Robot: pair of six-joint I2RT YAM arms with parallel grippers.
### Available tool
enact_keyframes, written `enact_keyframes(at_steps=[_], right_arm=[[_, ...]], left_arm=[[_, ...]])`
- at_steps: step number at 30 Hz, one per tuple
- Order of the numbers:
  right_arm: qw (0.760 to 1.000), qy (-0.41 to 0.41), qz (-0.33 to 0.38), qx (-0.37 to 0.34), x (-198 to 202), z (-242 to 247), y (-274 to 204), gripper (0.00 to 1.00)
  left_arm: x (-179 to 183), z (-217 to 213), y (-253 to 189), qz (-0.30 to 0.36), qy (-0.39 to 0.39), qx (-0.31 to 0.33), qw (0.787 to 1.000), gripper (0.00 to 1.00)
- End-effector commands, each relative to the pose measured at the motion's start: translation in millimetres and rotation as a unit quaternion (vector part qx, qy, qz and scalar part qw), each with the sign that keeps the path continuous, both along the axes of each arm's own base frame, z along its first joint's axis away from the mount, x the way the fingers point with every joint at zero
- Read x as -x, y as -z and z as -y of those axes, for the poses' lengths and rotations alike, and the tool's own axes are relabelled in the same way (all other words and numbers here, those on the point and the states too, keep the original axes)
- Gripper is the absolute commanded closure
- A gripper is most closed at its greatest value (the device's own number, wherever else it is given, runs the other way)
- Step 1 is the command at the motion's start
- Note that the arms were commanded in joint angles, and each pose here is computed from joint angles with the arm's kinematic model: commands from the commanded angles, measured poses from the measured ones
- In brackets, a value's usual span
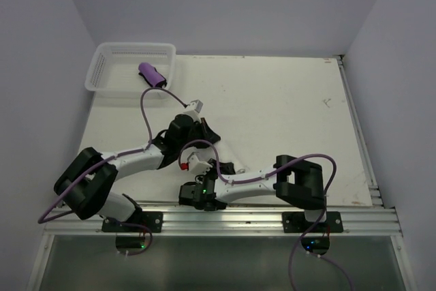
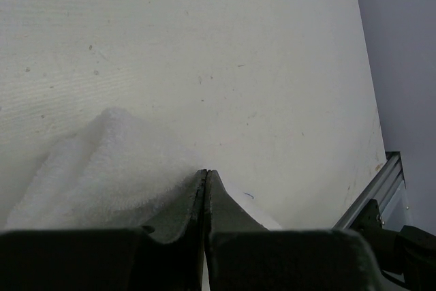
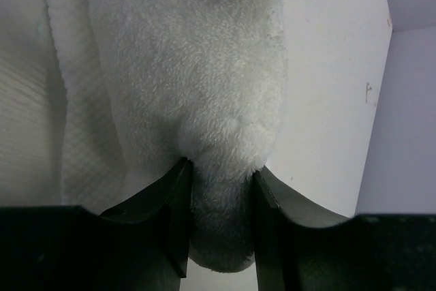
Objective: Roll the towels
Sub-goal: Roll the towel
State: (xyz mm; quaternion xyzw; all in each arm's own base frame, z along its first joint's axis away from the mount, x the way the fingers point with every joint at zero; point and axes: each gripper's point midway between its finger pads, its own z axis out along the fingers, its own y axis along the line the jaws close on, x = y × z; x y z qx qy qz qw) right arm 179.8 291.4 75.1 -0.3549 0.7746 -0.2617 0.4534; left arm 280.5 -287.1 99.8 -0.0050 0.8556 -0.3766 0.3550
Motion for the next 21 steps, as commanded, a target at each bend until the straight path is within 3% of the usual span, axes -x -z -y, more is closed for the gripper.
enact_keyframes(at_steps=[1, 11, 21], right_arm=[[1.0, -0.008, -0.02, 0.017, 8, -1, 7, 0.62], [0.999, -0.011, -0.03, -0.027, 11, -3, 5, 0.5], [0.998, -0.003, 0.004, -0.063, 7, 7, -14, 0.36]], left_arm=[[2, 0, 17, -0.009, 0.001, 0.0, 1.0, 0.97], [14, -7, 55, -0.045, 0.001, -0.018, 0.999, 0.97], [16, -17, 65, -0.044, -0.006, -0.043, 0.998, 0.98]])
